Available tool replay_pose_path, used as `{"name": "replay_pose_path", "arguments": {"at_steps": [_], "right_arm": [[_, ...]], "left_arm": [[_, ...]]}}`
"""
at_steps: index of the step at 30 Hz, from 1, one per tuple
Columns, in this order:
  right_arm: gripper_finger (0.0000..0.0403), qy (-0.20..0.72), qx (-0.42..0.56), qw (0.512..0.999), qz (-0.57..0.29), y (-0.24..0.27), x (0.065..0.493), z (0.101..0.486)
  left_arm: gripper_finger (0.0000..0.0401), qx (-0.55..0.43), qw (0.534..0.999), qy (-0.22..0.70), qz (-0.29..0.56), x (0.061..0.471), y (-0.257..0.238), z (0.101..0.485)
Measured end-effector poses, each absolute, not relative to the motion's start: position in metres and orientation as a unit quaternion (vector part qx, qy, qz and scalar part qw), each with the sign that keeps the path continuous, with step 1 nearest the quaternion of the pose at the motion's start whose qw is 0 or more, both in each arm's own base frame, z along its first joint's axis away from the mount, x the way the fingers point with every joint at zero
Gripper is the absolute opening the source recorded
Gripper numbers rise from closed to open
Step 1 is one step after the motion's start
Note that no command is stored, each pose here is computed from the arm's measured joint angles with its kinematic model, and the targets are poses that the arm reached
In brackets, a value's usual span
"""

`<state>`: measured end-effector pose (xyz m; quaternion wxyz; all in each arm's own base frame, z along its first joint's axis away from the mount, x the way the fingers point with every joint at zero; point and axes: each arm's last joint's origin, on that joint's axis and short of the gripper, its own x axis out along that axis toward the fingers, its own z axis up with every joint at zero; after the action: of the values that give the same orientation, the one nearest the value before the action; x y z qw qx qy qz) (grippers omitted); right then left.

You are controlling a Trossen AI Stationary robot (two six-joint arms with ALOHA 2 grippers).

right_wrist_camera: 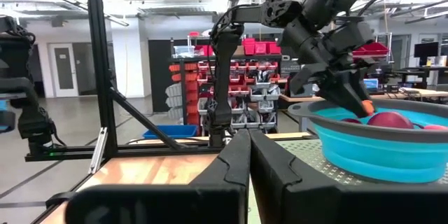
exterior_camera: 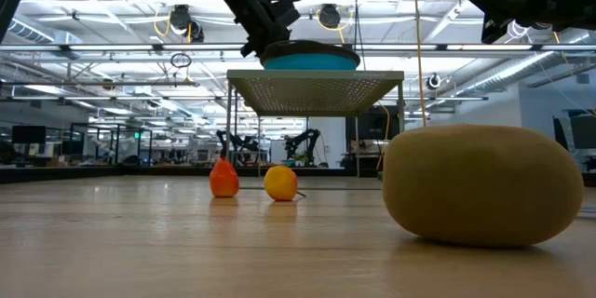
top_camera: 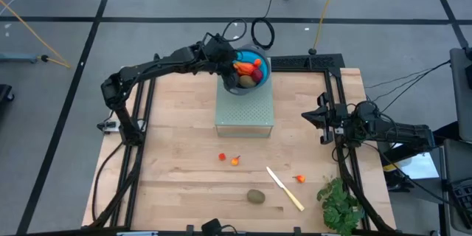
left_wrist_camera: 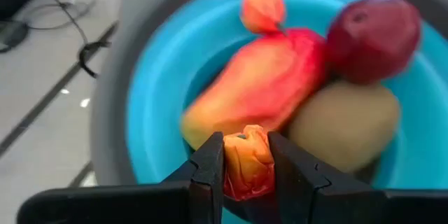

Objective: Pick & Place Fruit
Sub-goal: Put the peach into the blue strainer bowl on the shelf

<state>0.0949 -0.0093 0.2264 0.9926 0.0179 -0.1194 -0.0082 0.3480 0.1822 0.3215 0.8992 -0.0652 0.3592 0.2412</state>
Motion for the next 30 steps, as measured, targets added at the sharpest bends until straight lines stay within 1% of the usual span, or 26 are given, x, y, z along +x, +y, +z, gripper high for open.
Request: {"name": "replay_pose_path", "arguments": {"at_steps": [8,10,12,17,21,25,30], "right_arm": [[0.0000,-0.119,0.018,0.993,-0.008,-0.009,0.095,0.226],[0.0000,-0.119,0.018,0.993,-0.008,-0.009,0.095,0.226],[0.0000,-0.119,0.018,0.993,-0.008,-0.009,0.095,0.226],[0.0000,-0.119,0.019,0.993,-0.008,-0.009,0.095,0.226],[0.0000,-0.119,0.019,0.993,-0.008,-0.009,0.095,0.226],[0.0000,-0.119,0.019,0.993,-0.008,-0.009,0.095,0.226],[0.0000,-0.120,0.019,0.993,-0.008,-0.009,0.095,0.226]], "left_arm": [[0.0089,-0.065,0.900,0.357,0.241,0.344,0.185,0.324],[0.0095,-0.066,0.901,0.356,0.238,0.344,0.185,0.324],[0.0112,-0.061,0.902,0.356,0.236,0.345,0.185,0.324],[0.0178,-0.059,0.903,0.354,0.234,0.345,0.185,0.324],[0.0221,-0.051,0.903,0.348,0.247,0.344,0.186,0.328],[0.0244,-0.031,0.909,0.330,0.254,0.338,0.184,0.344],[0.0249,-0.036,0.917,0.306,0.252,0.325,0.168,0.371]]}}
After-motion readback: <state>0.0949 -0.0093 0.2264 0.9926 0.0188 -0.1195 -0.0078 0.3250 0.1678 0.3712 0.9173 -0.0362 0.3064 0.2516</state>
